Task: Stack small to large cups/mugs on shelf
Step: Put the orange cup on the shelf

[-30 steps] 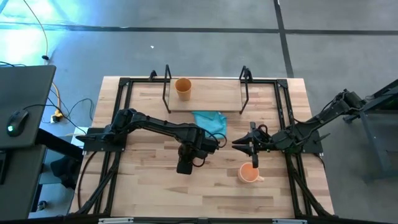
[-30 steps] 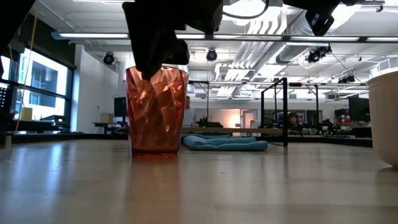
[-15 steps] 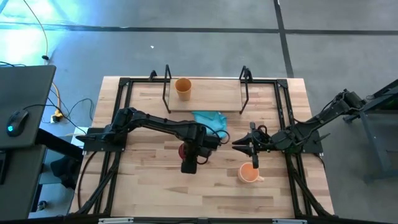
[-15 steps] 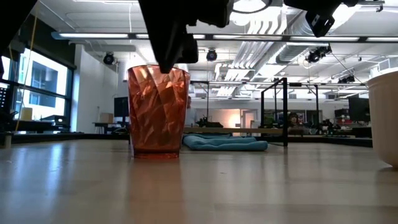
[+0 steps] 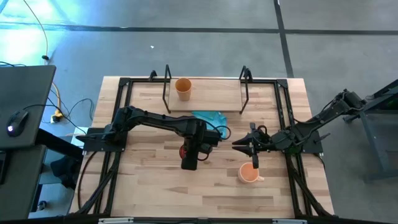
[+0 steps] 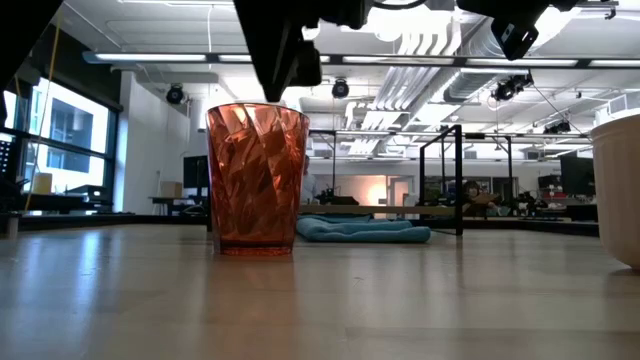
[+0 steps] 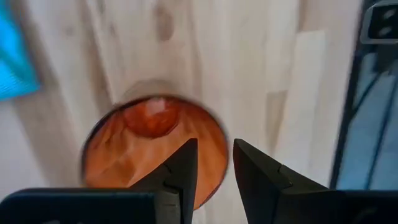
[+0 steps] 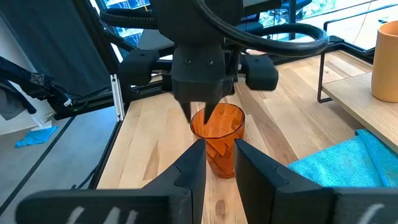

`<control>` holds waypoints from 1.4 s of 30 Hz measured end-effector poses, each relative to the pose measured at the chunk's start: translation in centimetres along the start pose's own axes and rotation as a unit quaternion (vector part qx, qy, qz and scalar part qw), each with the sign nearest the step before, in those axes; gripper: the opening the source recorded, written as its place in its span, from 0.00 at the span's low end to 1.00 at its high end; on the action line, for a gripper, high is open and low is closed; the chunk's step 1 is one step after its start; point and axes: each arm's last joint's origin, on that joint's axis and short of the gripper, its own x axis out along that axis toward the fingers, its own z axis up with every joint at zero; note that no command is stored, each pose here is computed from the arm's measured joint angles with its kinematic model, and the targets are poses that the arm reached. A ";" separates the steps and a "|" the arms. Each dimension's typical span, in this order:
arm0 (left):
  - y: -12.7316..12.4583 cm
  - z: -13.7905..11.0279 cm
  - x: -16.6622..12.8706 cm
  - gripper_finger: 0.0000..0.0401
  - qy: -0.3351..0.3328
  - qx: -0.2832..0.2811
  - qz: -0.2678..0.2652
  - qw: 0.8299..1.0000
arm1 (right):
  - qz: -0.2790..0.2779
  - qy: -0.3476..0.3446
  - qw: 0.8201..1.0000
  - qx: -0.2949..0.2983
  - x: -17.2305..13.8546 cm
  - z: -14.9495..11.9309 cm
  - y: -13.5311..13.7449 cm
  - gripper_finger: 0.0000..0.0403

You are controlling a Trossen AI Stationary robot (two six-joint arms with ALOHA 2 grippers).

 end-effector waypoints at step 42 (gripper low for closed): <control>4.0 -0.4 -0.9 0.23 0.014 0.004 0.058 0.998 | 0.001 0.004 1.000 0.003 0.0 -0.1 0.0 0.18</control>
